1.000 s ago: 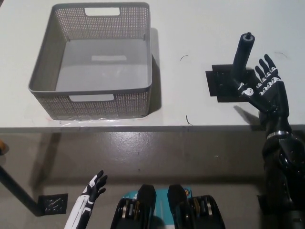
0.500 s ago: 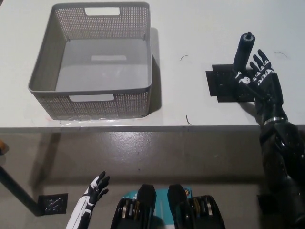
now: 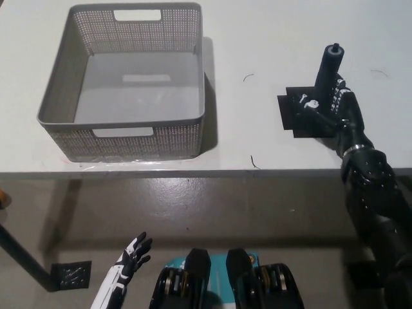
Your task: Use the right hand to pick up a electric screw driver and put it into a container on the left side
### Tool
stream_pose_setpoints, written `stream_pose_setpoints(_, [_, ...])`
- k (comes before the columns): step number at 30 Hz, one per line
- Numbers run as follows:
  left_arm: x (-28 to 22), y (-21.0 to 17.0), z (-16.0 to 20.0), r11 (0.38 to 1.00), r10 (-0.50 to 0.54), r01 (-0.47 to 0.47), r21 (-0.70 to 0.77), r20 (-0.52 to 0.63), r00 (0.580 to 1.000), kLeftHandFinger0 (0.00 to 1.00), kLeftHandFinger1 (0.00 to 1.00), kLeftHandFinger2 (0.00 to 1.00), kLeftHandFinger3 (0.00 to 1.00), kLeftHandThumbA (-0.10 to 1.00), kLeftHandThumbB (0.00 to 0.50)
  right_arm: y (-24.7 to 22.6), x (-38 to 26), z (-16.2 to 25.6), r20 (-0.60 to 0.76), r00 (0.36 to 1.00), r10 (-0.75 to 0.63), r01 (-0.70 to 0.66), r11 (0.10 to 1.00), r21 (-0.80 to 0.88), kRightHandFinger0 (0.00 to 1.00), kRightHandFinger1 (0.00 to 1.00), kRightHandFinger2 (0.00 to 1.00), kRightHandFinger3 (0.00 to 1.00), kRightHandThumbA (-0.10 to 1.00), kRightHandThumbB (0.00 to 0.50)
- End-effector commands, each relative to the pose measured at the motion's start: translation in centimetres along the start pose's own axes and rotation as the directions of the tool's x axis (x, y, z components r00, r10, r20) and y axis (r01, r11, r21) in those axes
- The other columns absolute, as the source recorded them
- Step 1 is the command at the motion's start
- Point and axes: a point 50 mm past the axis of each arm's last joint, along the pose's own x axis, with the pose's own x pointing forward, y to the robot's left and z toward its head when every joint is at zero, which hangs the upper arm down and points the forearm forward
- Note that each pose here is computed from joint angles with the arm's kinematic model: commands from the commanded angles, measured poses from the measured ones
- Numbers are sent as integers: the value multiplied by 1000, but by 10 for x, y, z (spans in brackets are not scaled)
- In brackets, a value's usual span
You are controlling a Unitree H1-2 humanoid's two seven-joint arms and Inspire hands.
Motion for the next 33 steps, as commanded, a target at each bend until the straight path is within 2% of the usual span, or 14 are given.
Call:
stream_pose_setpoints(1, [4, -4, 8, 999, -32, 32, 3, 61, 998, 1000, 1000, 1000, 1000, 1000, 218, 2, 35, 72, 129, 984, -123, 132, 990, -59, 1000, 1000, 1000, 1000, 627, 414])
stream_pose_setpoints(2, [2, -5, 7, 999, -34, 34, 1, 59, 998, 1000, 1000, 1000, 1000, 1000, 218, 4, 38, 75, 102, 980, -169, 175, 983, -54, 915, 956, 1000, 1000, 570, 426])
stream_pose_setpoints(3, [2, -6, 8, 999, -35, 35, 0, 60, 998, 1000, 1000, 1000, 1000, 1000, 210, 5, 41, 80, 60, 968, -245, 249, 965, -81, 259, 340, 446, 512, 89, 296])
stream_pose_setpoints(4, [2, -6, 8, 999, -33, 33, 2, 61, 998, 1000, 1000, 1000, 1000, 1000, 220, 6, 42, 82, 60, 965, -256, 261, 961, -96, 61, 109, 189, 223, -43, 244])
stream_pose_setpoints(5, [4, -5, 10, 1000, -28, 28, 1, 67, 997, 1000, 1000, 1000, 1000, 1000, 222, 6, 44, 86, 50, 964, -260, 263, 961, -89, 2, 4, 153, 119, -98, 229])
stream_pose_setpoints(6, [6, -4, 12, 1000, -30, 30, 3, 72, 997, 1000, 1000, 1000, 1000, 1000, 217, 7, 45, 88, 45, 965, -260, 263, 961, -84, 0, 0, 217, 140, -100, 210])
stream_pose_setpoints(8, [11, 0, 15, 999, -33, 32, 15, 83, 996, 1000, 1000, 1000, 1000, 1000, 224, 9, 46, 91, 41, 964, -261, 264, 961, -80, 0, 0, 368, 282, -100, 188])
stream_pose_setpoints(9, [14, 1, 17, 999, -35, 33, 23, 90, 995, 1000, 1000, 1000, 1000, 1000, 231, 11, 47, 92, 44, 964, -263, 266, 961, -76, 0, 0, 370, 309, -100, 180])
stream_pose_setpoints(10, [17, 3, 19, 999, -43, 40, 33, 97, 994, 1000, 1000, 1000, 1000, 1000, 250, 15, 46, 94, 46, 963, -264, 267, 961, -74, 0, 36, 491, 486, -100, 147])
stream_pose_setpoints(12, [19, 3, 21, 998, -49, 46, 30, 97, 994, 1000, 1000, 1000, 1000, 1000, 253, 16, 46, 92, 41, 962, -270, 272, 959, -74, 0, 110, 610, 620, -100, 132])
stream_pose_setpoints(15, [18, 1, 19, 998, -51, 48, 30, 97, 994, 1000, 1000, 1000, 1000, 1000, 231, 15, 45, 89, 43, 961, -272, 274, 960, -63, 0, 132, 621, 650, -100, 118])
stream_pose_setpoints(22, [19, 2, 20, 999, -45, 43, 25, 93, 995, 1000, 1000, 1000, 1000, 1000, 239, 16, 46, 96, 75, 956, -284, 286, 958, -10, 0, 114, 577, 575, -100, 149])
stream_pose_setpoints(29, [15, 3, 16, 999, -35, 33, 21, 83, 996, 1000, 1000, 1000, 1000, 1000, 235, 25, 46, 104, 105, 954, -279, 276, 960, 48, 0, 120, 578, 594, -100, 105])
stream_pose_setpoints(33, [17, 4, 17, 999, -38, 36, 18, 88, 995, 1000, 1000, 1000, 1000, 1000, 229, 34, 49, 130, 209, 940, -268, 267, 963, 35, 0, 102, 554, 620, -100, 134])
